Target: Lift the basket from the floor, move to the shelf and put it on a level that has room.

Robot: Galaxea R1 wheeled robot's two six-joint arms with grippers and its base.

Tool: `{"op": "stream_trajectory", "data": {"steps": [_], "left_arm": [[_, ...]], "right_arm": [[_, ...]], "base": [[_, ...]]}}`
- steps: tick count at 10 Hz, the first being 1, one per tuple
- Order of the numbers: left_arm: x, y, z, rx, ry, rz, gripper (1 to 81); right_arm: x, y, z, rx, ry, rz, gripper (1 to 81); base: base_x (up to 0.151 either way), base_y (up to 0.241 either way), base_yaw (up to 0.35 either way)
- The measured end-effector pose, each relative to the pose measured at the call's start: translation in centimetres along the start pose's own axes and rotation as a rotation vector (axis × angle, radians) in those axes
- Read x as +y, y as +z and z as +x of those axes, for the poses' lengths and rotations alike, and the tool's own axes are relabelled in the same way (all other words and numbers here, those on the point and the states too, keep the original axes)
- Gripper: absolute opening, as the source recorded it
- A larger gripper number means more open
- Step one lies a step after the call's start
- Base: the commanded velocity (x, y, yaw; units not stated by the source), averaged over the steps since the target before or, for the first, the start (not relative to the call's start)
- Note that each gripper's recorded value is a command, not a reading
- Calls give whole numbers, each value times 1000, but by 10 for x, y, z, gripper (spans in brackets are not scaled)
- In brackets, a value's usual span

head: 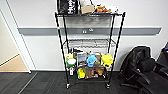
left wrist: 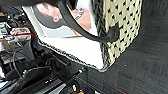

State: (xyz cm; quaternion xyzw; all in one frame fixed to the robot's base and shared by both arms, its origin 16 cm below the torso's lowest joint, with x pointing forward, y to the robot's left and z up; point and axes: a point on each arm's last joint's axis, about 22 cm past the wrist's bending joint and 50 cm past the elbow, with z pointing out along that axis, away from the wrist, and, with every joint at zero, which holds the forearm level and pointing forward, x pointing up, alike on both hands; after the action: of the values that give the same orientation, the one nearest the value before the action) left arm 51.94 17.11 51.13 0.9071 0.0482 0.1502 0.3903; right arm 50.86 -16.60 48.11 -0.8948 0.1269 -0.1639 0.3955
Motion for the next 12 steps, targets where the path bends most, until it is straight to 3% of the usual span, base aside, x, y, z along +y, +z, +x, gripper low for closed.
{"op": "stream_trajectory", "data": {"steps": [3, 7, 12], "left_arm": [[5, -30, -6, 15, -31, -1, 10], [26, -42, -17, 8, -60, -17, 10], [61, -70, -10, 39, -33, -33, 10]], "right_arm": [[-19, -12, -12, -12, 23, 20, 10], [-46, -27, -2, -19, 18, 31, 10], [-75, -57, -3, 3, -3, 42, 10]], "base": [[0, 0, 0], [0, 0, 0], [0, 0, 0]]}}
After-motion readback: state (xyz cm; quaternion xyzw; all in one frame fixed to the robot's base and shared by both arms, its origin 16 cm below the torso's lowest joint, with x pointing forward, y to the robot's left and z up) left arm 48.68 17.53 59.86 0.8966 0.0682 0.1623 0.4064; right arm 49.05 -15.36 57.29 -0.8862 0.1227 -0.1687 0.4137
